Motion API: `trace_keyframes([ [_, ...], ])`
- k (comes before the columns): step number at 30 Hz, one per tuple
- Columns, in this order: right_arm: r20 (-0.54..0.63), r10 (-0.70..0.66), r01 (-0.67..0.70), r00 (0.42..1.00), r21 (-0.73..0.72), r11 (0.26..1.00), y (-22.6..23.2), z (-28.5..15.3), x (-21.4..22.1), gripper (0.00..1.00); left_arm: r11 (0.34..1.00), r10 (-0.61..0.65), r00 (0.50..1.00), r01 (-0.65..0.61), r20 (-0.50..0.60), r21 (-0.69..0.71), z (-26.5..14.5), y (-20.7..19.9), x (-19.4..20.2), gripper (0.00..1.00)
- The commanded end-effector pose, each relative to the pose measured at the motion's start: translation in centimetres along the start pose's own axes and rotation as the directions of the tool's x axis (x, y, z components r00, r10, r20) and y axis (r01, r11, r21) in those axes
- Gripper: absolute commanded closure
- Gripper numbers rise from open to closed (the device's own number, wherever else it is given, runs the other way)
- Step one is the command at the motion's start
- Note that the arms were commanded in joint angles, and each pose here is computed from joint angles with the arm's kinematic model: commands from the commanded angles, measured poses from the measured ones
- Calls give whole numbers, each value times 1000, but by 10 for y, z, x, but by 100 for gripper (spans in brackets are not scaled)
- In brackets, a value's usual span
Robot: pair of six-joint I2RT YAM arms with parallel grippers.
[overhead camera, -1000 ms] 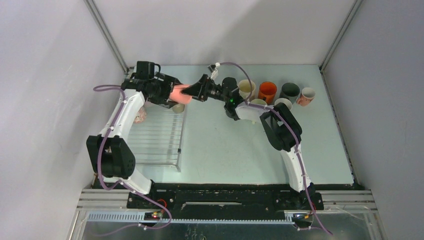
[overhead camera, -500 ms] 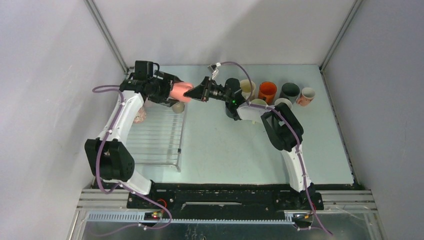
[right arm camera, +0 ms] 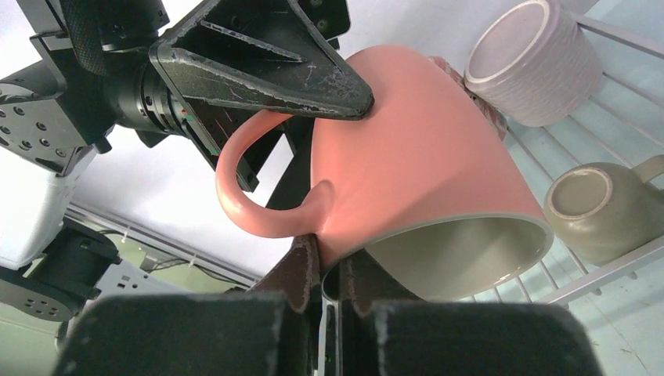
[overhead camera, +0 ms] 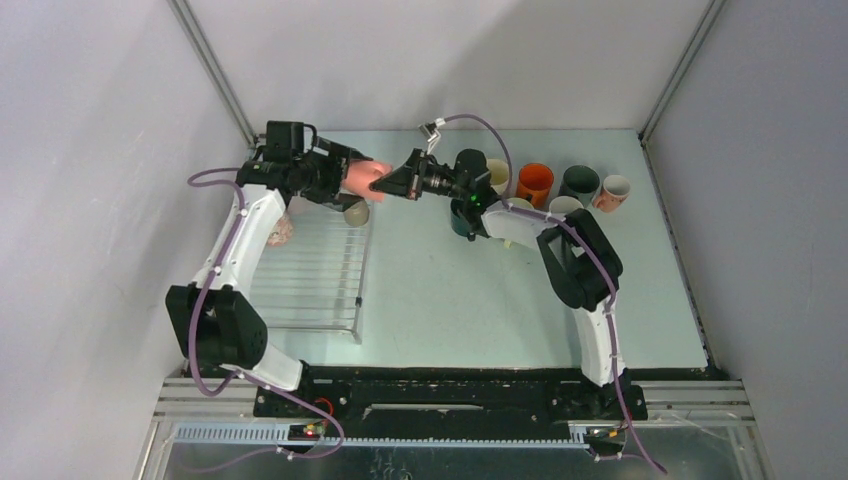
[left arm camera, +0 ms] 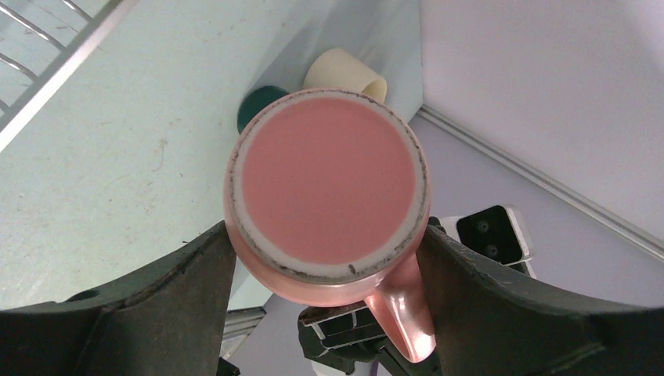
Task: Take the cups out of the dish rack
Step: Place the cup at the center of the board.
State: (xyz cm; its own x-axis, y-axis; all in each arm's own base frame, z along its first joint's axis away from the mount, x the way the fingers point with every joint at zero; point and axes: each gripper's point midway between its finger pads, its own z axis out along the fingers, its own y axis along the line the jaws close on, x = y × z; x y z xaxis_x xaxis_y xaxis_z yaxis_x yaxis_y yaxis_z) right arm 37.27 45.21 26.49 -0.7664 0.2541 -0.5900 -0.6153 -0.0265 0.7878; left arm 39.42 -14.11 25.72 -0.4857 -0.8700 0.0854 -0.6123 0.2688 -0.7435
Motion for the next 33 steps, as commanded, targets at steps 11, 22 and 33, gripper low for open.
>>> trace_keyframes([
  [11, 25, -120, 119, 992, 43, 992, 68, -10, -20, 100, 954, 225, 969, -197, -104, 227, -36, -29, 47, 49],
  [22, 38, -190, 185, 981, 108, 977, 81, -19, -26, 100, 934, 247, 963, -206, -110, 291, -42, -30, 51, 11],
  [33, 44, -240, 229, 970, 182, 956, 85, -26, -31, 100, 915, 274, 958, -230, -89, 333, -41, -37, 48, 0],
])
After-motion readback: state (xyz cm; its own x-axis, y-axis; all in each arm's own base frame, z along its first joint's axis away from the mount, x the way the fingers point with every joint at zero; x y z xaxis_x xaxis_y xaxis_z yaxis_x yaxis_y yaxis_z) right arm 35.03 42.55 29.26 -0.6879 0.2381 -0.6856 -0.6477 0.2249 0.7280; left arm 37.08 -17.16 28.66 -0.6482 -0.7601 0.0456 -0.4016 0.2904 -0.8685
